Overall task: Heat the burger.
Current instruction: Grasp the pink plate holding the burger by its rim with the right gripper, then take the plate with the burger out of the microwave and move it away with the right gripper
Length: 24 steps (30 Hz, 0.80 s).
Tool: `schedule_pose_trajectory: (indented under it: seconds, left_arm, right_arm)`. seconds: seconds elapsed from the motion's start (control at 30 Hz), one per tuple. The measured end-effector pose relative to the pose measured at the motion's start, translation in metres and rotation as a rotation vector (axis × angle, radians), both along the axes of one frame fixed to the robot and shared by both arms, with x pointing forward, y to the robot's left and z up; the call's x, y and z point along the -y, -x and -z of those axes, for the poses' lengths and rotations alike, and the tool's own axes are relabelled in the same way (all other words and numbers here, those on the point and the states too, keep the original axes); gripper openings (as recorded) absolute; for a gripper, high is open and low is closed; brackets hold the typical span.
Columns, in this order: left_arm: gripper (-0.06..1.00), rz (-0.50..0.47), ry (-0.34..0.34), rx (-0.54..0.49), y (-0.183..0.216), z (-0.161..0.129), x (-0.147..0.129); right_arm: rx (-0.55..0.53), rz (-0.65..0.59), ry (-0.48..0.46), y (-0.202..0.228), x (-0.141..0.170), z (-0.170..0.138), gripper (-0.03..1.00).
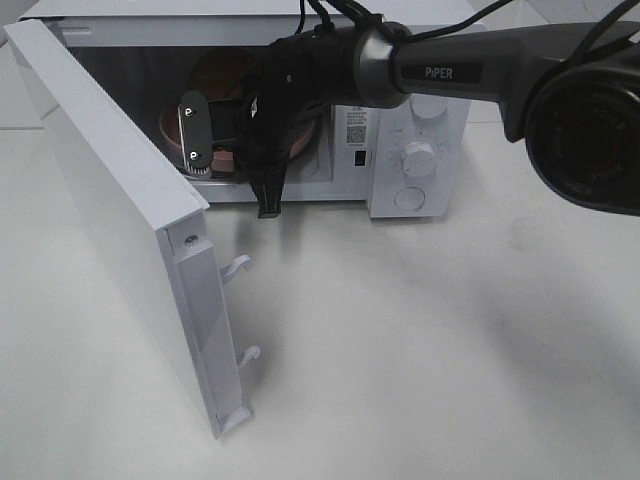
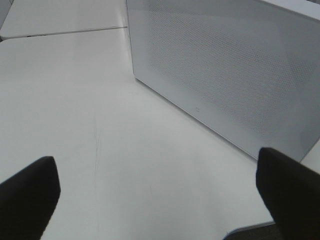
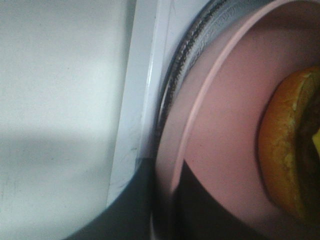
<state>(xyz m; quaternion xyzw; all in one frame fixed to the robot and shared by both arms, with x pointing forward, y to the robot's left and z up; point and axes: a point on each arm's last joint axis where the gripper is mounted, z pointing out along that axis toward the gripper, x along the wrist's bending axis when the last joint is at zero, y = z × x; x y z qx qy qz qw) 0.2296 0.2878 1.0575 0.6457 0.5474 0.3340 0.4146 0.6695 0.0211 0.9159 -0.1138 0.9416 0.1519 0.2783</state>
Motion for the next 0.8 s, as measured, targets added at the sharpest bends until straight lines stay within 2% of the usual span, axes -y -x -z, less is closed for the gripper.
schedule_pose_trajectory:
  seconds: [0.33,0.53,0.8]
  left_arm:
    - [0.99,0.000,0.000,0.000,0.000,0.000,0.000]
    - [0.99,0.000,0.000,0.000,0.000,0.000,0.000]
    - [0.99,0.000,0.000,0.000,0.000,0.000,0.000]
  right_arm:
    - [-0.007,-0.070,0.062,0.005,0.005,-0.015,0.08]
    - [-0.014,-0.095,0.064,0.009,0.005,-0.020,0.08]
    - [0.025,-0.204,0.097,0.022,0.013,-0.026,0.08]
